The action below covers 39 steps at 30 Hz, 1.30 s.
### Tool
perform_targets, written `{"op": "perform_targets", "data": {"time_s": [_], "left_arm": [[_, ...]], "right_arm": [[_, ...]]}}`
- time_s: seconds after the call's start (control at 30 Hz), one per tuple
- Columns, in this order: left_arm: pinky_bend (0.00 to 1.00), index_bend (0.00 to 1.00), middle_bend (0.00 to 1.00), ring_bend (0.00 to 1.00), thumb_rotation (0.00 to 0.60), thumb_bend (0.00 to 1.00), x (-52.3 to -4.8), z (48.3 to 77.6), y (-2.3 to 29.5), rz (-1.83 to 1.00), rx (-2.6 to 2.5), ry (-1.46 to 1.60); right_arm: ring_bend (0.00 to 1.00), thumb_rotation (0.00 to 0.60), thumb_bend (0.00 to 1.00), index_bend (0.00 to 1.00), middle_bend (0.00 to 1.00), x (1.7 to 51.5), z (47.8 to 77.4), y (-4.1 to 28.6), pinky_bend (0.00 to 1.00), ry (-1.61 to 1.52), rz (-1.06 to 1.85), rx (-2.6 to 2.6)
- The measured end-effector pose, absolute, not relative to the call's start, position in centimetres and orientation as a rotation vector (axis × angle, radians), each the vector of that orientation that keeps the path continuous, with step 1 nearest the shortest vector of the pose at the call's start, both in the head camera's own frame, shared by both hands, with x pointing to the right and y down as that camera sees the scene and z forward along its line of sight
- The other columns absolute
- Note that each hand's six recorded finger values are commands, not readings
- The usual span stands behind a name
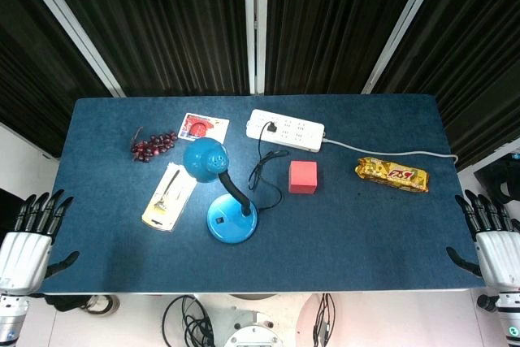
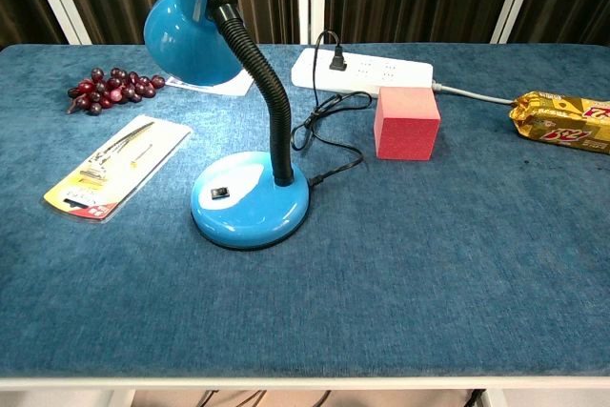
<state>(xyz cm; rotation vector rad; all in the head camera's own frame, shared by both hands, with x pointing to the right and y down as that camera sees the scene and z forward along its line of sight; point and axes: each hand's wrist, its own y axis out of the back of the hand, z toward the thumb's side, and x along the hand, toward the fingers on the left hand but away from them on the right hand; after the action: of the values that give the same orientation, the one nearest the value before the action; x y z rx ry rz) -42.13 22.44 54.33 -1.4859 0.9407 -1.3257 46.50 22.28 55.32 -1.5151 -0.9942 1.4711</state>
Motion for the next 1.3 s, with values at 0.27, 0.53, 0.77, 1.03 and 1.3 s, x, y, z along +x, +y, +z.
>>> {"op": "perform_targets", "data": {"time_s": [0.27,0.53,0.77,1.03,1.3], "left_arm": [[0.0,0.07,0.0,0.0,0.6,0.03,-41.9,54.5,22.6,-1.326,-1.494,0.927],[0.0,0.07,0.0,0.0,0.6,0.03,-40.5,54.3,22.5,-1.25,-1.57,0.911],[0.0,0.07,0.02,0.0,0.6,0.05,-37.9,55.5,22.8,-1.191,-1.718,0.835],[0.0,0.07,0.05,0.0,0.6,0.45,-32.7,58.9,23.1,-1.109,-1.903,0.669],[0.0,0.07,0.05,0.0,0.6,0.46,-27.0,63.7,23.6,-1.05,-2.079,0.519]], "right_arm": [[0.0,0.6,0.14,0.0,0.0,46.5,55.4,22.4,0.0,-0.989,1.472,-1.519],[0.0,0.6,0.14,0.0,0.0,46.5,54.9,22.0,0.0,-1.002,1.458,-1.51],[0.0,0.6,0.15,0.0,0.0,46.7,54.5,21.8,0.0,-1.017,1.448,-1.515],[0.0,0.6,0.16,0.0,0.0,47.1,53.7,21.8,0.0,-1.042,1.443,-1.508],[0.0,0.6,0.16,0.0,0.0,47.6,53.8,22.3,0.0,-1.048,1.452,-1.516]]}}
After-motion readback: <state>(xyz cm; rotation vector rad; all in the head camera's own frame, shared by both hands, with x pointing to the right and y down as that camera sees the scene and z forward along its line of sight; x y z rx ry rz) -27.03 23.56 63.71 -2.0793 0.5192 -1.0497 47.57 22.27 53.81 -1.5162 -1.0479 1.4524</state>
